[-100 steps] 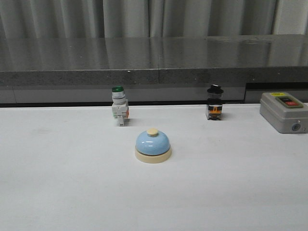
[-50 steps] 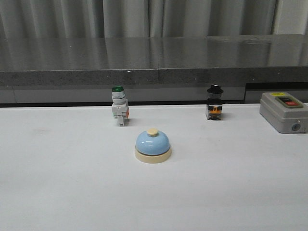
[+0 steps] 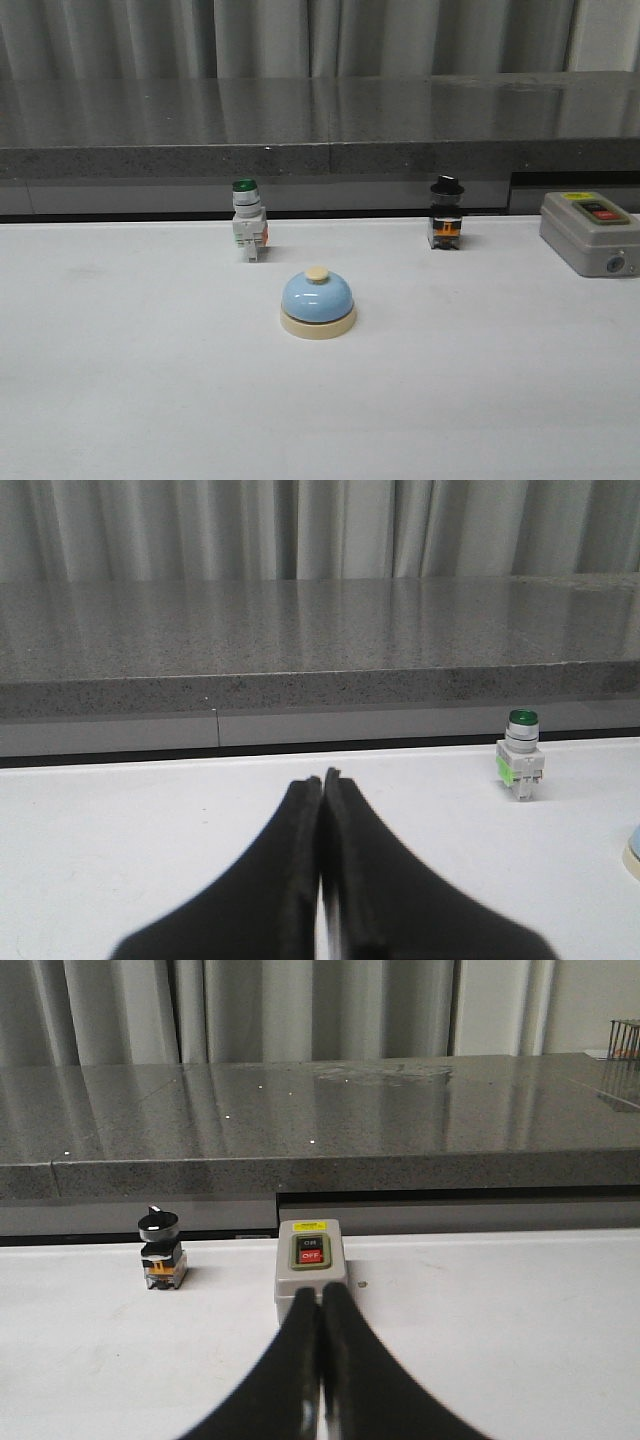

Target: Place and press bell with both arms

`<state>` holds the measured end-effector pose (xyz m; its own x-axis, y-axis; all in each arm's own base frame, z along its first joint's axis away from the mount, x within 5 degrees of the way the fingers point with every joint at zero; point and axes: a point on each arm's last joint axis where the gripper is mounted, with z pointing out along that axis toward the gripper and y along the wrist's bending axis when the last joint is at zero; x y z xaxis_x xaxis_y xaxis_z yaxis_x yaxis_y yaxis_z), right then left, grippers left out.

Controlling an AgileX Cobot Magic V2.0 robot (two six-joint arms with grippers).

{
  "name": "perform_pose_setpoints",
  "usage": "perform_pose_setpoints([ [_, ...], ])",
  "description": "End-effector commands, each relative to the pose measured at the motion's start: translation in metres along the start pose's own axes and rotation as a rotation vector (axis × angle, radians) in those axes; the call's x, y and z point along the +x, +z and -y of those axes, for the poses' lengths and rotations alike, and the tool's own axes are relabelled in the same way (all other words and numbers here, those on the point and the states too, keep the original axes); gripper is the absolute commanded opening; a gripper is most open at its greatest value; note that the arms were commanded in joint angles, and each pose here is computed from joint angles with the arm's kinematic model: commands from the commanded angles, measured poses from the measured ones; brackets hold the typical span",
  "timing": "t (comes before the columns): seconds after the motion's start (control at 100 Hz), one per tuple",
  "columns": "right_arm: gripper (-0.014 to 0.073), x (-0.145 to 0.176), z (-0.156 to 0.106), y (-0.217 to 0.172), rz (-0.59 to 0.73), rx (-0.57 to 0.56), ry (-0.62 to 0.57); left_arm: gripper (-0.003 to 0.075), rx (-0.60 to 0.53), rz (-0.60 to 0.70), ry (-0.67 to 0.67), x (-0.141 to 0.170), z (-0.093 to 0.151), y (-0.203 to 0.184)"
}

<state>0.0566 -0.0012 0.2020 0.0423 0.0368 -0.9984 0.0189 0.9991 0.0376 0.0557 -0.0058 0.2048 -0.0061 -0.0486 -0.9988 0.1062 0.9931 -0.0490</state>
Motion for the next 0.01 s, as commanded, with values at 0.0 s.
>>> perform_pose_setpoints([
  [0.0, -0.0060, -0.0135, -0.0002, -0.0021, 0.110, 0.001, -0.014, -0.0020, 0.004, 0.064, -0.002, 0.0059, -0.0001, -0.0006],
])
